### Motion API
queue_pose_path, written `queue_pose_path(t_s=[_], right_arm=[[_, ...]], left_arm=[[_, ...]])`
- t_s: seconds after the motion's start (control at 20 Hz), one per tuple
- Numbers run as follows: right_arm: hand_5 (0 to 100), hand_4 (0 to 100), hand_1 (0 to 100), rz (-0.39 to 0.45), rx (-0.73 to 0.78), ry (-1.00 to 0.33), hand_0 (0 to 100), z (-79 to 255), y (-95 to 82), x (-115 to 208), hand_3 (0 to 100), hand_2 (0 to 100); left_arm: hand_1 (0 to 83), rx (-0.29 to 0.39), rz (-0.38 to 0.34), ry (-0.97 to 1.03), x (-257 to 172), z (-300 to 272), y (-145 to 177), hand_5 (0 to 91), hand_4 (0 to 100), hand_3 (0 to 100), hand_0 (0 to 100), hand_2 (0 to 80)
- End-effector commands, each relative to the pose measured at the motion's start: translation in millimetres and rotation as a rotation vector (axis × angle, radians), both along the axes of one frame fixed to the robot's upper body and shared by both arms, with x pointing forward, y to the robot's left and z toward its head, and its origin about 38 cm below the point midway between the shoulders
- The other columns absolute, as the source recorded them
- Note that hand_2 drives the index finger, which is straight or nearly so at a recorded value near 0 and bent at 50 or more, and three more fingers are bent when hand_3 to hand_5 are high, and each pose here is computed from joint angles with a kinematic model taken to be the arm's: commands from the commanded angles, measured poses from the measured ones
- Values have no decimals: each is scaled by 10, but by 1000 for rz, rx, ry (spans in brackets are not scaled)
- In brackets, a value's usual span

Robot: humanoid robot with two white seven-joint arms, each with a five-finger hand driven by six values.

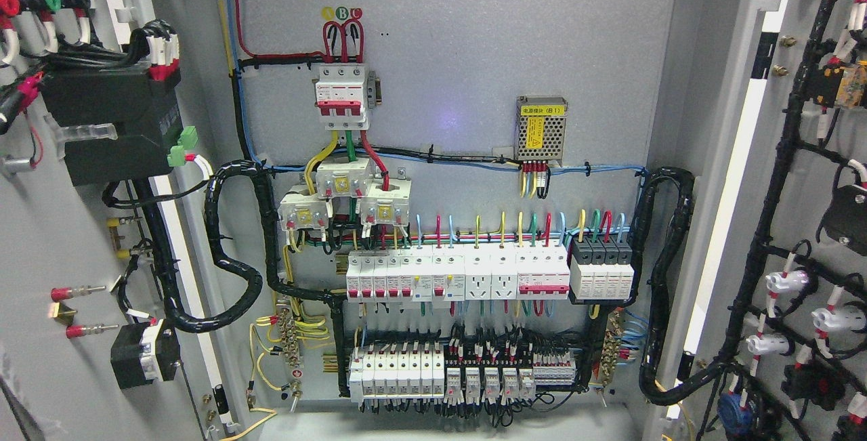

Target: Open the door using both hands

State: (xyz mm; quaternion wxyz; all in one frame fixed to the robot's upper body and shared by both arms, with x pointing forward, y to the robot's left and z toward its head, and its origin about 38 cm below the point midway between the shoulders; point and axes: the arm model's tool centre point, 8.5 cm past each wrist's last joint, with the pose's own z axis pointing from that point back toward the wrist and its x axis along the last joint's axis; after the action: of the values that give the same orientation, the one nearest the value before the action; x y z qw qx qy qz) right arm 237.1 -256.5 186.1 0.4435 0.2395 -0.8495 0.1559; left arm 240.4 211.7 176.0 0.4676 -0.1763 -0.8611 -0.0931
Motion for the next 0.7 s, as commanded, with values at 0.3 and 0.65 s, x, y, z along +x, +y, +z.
queue_pose_path(t_s=[0.3,0.65], right_arm=[[0,0,0,-162,-33,-82,191,336,-691,36,0,0],[0,0,0,-201,-59,-103,191,414,-826,34,0,0]], left_arm=[[0,-8,77,-74,96,194,224,0,0,0,0,0],[0,-34,97,-54,105,200,348,0,0,0,0,0]])
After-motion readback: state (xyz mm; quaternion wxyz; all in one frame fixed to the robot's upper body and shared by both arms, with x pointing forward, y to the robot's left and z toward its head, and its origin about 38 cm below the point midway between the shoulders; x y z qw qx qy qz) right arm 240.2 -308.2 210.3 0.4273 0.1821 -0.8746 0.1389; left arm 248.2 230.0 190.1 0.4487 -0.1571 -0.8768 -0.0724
